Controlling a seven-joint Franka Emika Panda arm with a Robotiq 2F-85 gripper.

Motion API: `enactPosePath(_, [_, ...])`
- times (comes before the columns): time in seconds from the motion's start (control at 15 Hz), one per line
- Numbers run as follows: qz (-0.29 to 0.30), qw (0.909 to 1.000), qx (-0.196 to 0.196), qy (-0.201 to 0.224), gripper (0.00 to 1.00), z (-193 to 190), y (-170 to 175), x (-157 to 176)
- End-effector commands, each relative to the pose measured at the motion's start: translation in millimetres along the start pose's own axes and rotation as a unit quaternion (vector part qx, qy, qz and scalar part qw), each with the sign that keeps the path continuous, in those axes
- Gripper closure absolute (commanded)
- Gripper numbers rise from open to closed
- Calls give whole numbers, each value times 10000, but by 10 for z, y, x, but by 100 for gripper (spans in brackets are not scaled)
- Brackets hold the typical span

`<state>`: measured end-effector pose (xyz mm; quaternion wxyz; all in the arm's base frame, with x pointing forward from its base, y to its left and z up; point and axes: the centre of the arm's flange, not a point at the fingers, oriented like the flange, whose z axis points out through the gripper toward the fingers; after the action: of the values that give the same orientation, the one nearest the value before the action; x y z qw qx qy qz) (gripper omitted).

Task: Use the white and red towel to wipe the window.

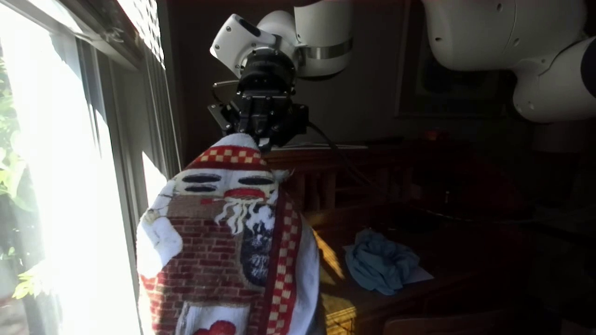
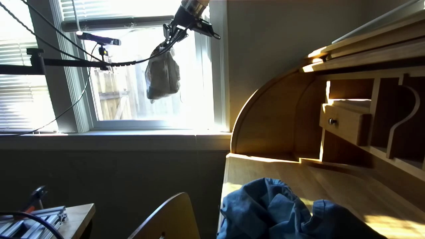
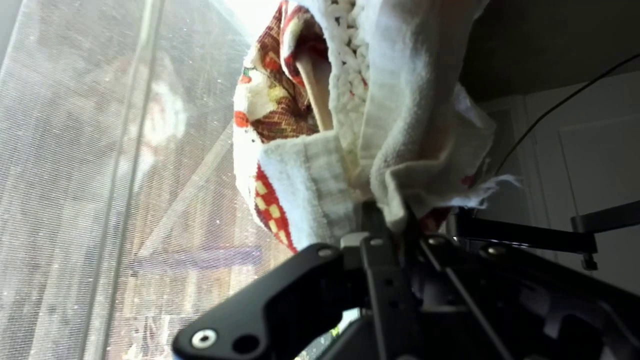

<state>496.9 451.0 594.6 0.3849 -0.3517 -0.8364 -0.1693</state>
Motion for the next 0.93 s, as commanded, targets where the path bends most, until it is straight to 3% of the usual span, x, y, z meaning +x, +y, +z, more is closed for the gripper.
enactPosePath(0.0, [-55,9979,-532,-353,97,-7,267,141])
enactPosePath(0.13, [-22,9927,-913,-794,97,-15,297,181])
enactPosePath(0.2, [-82,9972,-610,-431,98,23,181,68])
enactPosePath(0.27, [-92,9967,-656,-468,92,34,193,85])
enactPosePath(0.53, [-64,9968,-646,-469,92,33,194,50])
enactPosePath(0.6, [-64,9968,-645,-468,96,34,194,50])
enactPosePath(0.87, [255,9920,-1126,-513,97,164,206,98])
